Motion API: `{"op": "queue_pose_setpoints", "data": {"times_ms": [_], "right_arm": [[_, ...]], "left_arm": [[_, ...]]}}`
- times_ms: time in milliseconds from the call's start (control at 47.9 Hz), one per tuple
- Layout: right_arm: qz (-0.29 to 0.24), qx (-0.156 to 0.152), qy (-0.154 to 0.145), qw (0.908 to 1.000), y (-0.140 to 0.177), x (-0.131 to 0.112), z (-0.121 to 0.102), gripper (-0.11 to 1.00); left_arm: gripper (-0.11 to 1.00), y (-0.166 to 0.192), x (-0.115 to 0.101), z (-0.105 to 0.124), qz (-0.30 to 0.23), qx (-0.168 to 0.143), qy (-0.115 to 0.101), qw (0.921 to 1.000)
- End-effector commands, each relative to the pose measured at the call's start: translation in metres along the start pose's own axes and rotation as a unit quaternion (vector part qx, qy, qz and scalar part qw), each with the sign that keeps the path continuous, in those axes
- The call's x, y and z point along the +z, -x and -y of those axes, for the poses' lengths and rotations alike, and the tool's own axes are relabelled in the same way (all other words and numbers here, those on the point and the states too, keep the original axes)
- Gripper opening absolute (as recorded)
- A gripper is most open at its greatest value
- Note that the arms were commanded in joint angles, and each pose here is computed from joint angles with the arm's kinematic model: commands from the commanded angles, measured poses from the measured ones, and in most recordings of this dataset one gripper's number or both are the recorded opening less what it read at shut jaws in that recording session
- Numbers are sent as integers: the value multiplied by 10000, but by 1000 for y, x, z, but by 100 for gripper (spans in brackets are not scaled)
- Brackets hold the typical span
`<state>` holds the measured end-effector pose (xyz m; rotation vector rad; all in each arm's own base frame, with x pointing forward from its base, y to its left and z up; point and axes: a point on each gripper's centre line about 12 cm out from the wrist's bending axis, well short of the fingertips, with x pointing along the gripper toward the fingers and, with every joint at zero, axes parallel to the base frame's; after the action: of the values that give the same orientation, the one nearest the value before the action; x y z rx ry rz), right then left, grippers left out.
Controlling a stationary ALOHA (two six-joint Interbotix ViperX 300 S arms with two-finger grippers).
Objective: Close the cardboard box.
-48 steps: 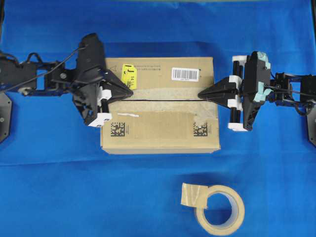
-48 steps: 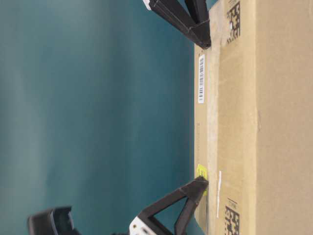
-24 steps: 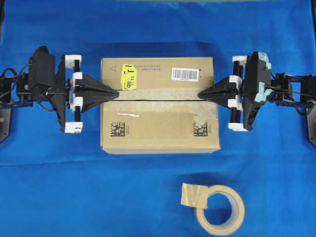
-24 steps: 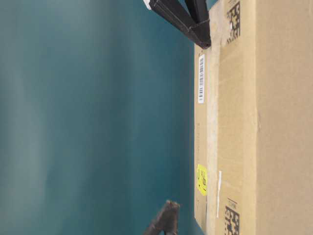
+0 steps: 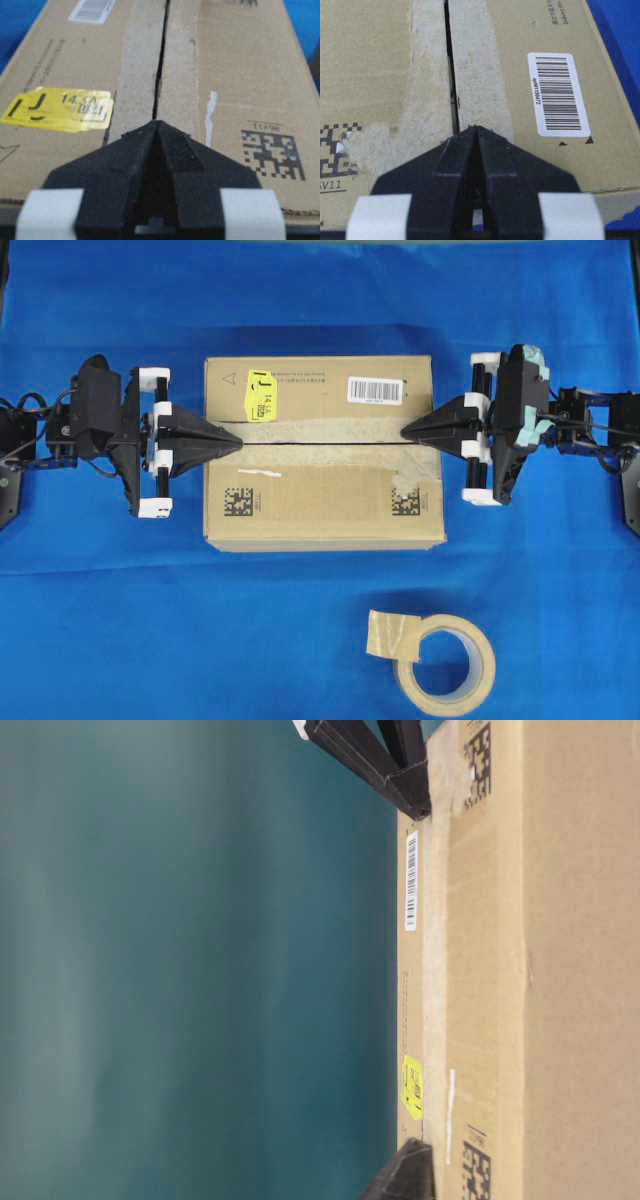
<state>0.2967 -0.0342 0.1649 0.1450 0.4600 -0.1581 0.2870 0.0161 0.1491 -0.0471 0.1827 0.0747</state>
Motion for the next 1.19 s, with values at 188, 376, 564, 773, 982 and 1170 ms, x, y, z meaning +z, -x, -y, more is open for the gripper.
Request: {"op": "queue_pose_setpoints", "data": {"times_ms": [188, 376, 564, 773, 982, 1170], "right_arm": [[77, 4, -13, 10000, 0, 4, 0, 0], [107, 6, -21, 9999, 0, 5, 0, 0], [106, 20, -22, 9999, 0, 5, -1, 0], [96, 38, -26, 9999, 0, 5, -2, 0], [165, 41, -57, 9998, 0, 7, -3, 0], [278, 55, -62, 9996, 0, 10, -3, 0]], "left_arm": [[0, -1, 1, 3, 59, -60, -22, 10000], [0, 0, -3, 3, -17, -45, -7, 10000], [0, -1, -5, 3, -86, -37, -2, 10000], [0, -1, -5, 3, -94, -37, 5, 9999], [0, -2, -6, 3, -148, -35, 13, 9999], [0, -3, -5, 3, -140, -35, 36, 9999]]}}
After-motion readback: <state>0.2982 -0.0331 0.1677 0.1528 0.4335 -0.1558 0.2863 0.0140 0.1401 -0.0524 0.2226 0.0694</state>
